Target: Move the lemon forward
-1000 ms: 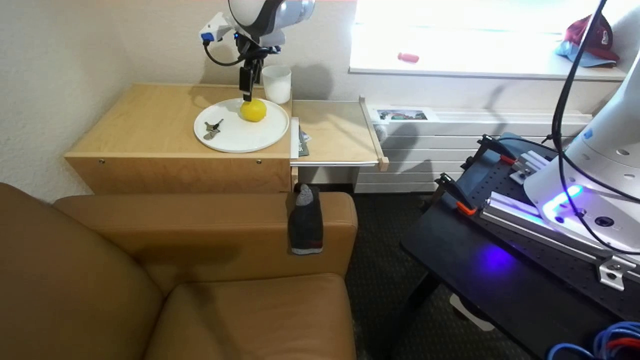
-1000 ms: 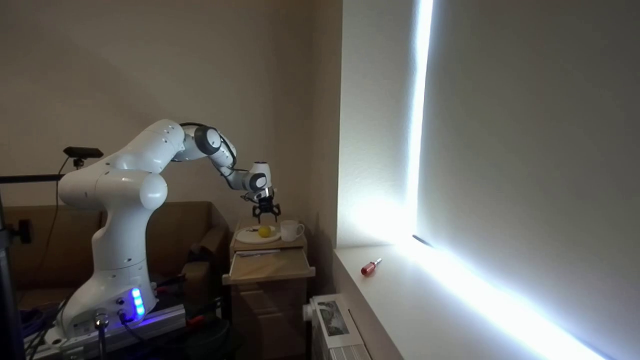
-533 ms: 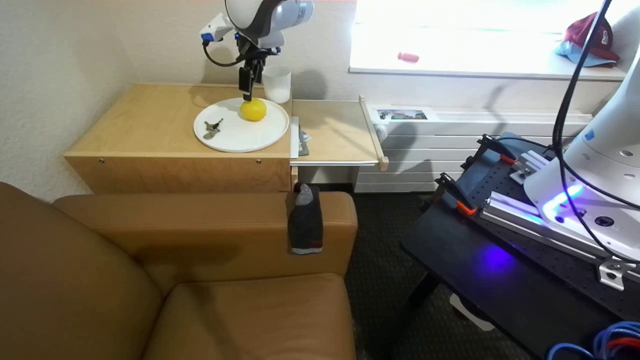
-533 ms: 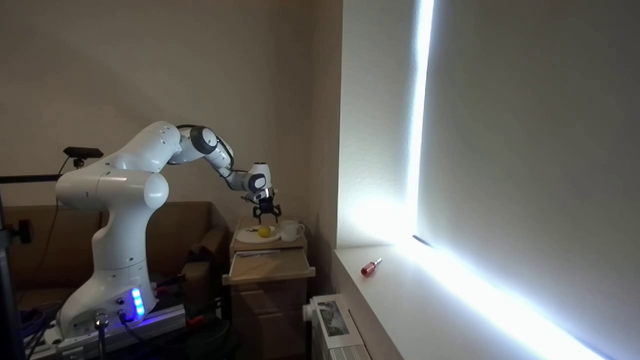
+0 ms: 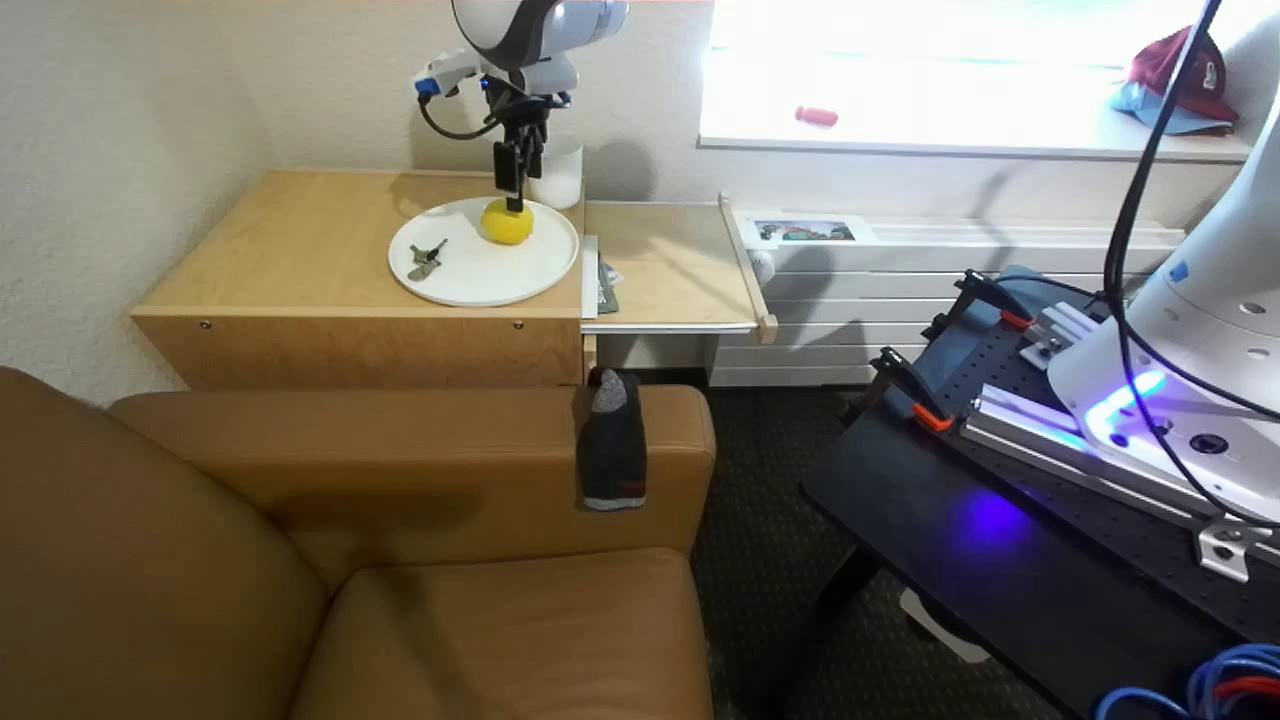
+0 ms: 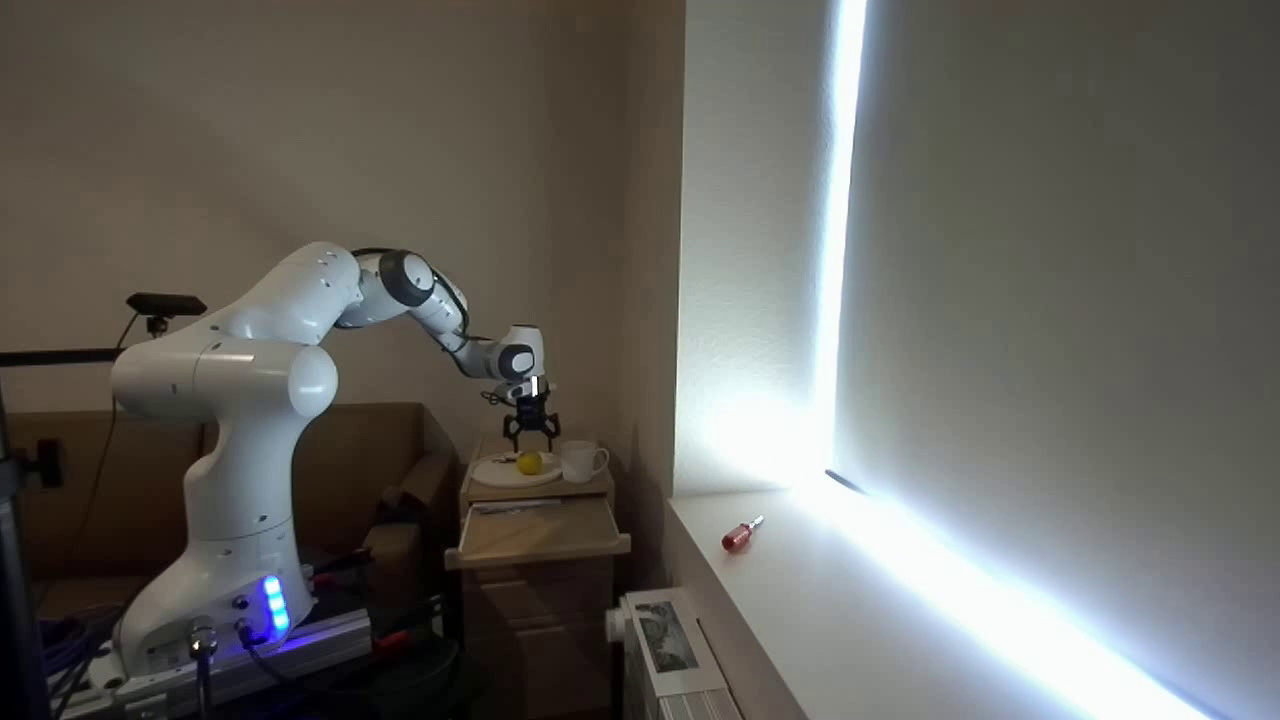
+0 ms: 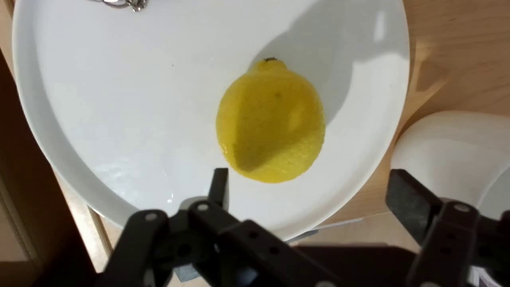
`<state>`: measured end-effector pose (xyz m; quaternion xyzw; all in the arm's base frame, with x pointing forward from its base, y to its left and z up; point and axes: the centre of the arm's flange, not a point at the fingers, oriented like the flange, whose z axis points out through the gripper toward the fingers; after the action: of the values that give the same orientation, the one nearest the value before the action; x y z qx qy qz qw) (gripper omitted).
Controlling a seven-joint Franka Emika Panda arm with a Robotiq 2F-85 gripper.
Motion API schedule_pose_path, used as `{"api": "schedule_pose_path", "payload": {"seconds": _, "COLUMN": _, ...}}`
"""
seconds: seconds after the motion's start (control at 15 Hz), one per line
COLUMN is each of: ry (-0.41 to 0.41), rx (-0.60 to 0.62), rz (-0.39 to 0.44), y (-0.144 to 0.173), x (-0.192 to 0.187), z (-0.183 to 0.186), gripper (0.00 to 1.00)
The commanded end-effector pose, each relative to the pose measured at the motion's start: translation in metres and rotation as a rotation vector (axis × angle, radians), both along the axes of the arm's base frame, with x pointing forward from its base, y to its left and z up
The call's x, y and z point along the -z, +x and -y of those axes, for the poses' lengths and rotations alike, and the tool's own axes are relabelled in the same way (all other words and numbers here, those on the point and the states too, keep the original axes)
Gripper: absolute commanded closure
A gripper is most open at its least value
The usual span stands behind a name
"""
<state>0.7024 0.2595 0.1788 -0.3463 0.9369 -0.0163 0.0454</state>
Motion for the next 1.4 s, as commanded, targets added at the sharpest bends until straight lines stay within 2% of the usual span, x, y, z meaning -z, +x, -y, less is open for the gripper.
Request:
{"api": "schedule_pose_path", "payload": {"seconds": 0.0, "ry": 0.038, "rx": -0.017, "rz": -0.025, "y": -0.003, "x": 0.006, "z": -0.008, "gripper": 0.0}}
{"api": "schedule_pose_path", "payload": {"seconds": 0.2, "ry": 0.043, "rx": -0.05, "rz": -0.013, "y": -0.009, "x": 0.016, "z": -0.026, "gripper": 0.0}}
{"api": "schedule_pose_path", "payload": {"seconds": 0.53, "ry": 0.031, "rx": -0.037, "rz": -0.025, "y": -0.013, "x": 0.013, "z": -0.028, "gripper": 0.0}}
{"api": "schedule_pose_path", "payload": {"seconds": 0.73, "ry": 0.012, "rx": 0.001, "rz": -0.012, "y": -0.002, "x": 0.032, "z": -0.021, "gripper": 0.0}}
{"api": "schedule_pose_path", "payload": {"seconds": 1.0, "ry": 0.053, "rx": 0.005, "rz": -0.019, "y": 0.0, "x": 0.045, "z": -0.019, "gripper": 0.0}}
{"api": "schedule_pose_path", "payload": {"seconds": 1.27, "ry": 0.078, "rx": -0.021, "rz": 0.038, "y": 0.002, "x": 0.041, "z": -0.032, "gripper": 0.0}}
{"api": "schedule_pose_path", "payload": {"seconds": 1.33, "ry": 0.077, "rx": -0.022, "rz": 0.04, "y": 0.004, "x": 0.04, "z": -0.034, "gripper": 0.21}}
